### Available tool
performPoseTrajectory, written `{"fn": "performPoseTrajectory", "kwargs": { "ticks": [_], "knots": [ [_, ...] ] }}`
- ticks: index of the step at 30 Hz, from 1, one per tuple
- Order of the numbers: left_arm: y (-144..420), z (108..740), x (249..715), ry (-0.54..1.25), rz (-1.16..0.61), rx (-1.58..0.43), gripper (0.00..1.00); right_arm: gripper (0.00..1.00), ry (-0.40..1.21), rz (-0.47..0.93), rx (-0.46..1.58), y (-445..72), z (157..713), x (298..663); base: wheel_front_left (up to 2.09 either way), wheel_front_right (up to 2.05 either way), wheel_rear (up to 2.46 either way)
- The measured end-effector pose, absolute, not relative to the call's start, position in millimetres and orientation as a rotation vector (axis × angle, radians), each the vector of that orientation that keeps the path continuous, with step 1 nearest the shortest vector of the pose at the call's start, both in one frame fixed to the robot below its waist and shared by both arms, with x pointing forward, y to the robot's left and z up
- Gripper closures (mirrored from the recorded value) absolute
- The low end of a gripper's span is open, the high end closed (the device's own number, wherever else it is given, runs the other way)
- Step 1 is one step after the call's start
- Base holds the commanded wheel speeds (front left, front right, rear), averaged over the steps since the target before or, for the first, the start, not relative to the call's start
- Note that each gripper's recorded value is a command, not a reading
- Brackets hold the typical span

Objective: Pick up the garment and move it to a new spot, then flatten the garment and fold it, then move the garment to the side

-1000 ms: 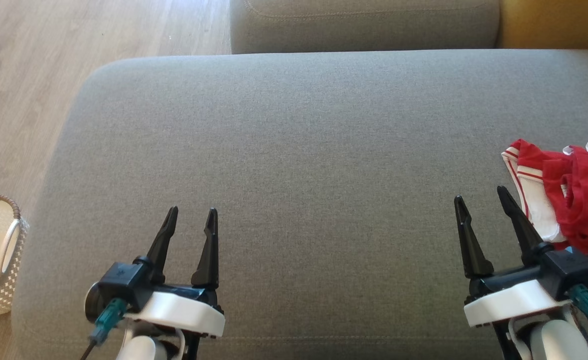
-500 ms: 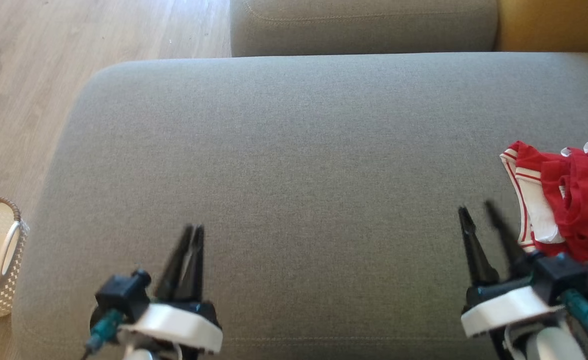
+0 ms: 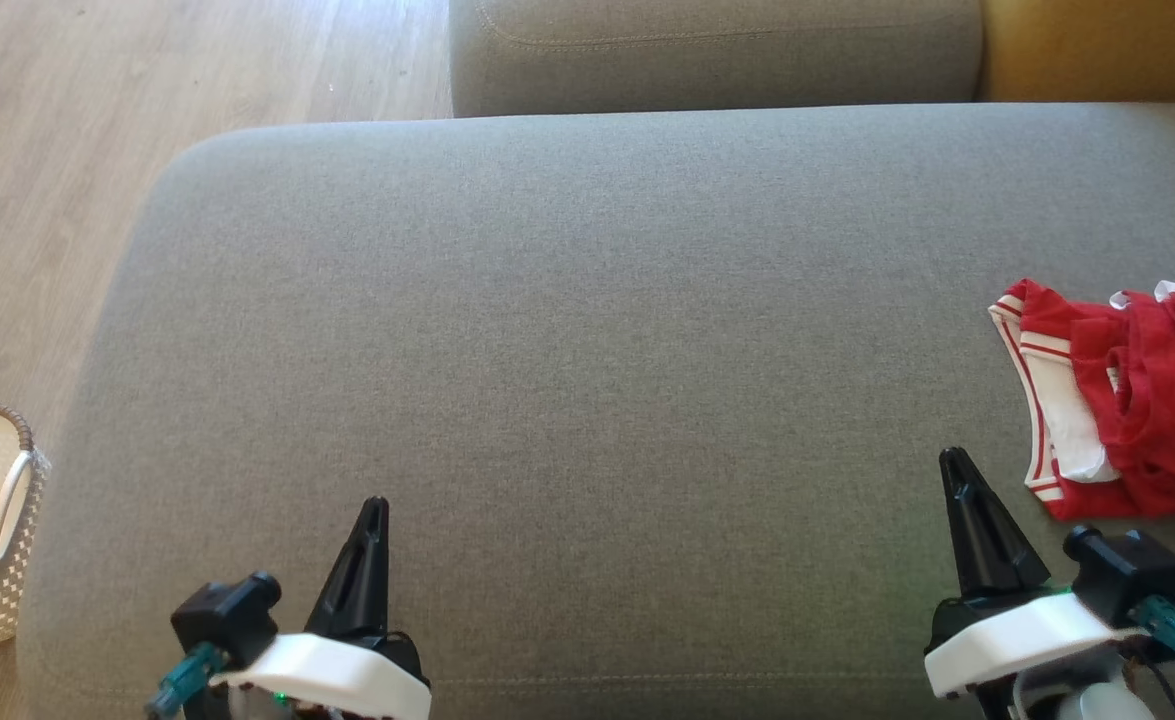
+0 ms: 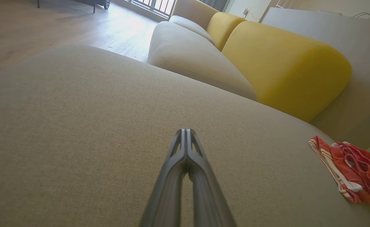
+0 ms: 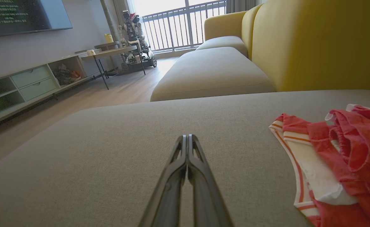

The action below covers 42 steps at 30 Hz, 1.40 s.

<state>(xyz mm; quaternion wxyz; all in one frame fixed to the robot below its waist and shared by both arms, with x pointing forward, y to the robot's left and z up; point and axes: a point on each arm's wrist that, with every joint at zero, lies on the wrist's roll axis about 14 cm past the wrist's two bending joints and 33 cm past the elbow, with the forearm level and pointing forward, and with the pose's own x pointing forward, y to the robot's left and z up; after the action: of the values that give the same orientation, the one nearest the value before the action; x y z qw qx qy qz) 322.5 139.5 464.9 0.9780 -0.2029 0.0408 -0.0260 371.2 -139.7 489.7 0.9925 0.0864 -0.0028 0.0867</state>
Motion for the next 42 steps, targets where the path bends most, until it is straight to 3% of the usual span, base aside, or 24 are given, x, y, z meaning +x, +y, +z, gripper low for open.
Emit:
{"fn": "performPoseTrajectory", "kwargs": {
  "ticks": [42],
  "knots": [
    [159,459,340,0.141,0.031,-0.819,1.00,1.00,0.065,0.034,0.674,-167,481,374,0.00,0.00,0.00]
  ]
}}
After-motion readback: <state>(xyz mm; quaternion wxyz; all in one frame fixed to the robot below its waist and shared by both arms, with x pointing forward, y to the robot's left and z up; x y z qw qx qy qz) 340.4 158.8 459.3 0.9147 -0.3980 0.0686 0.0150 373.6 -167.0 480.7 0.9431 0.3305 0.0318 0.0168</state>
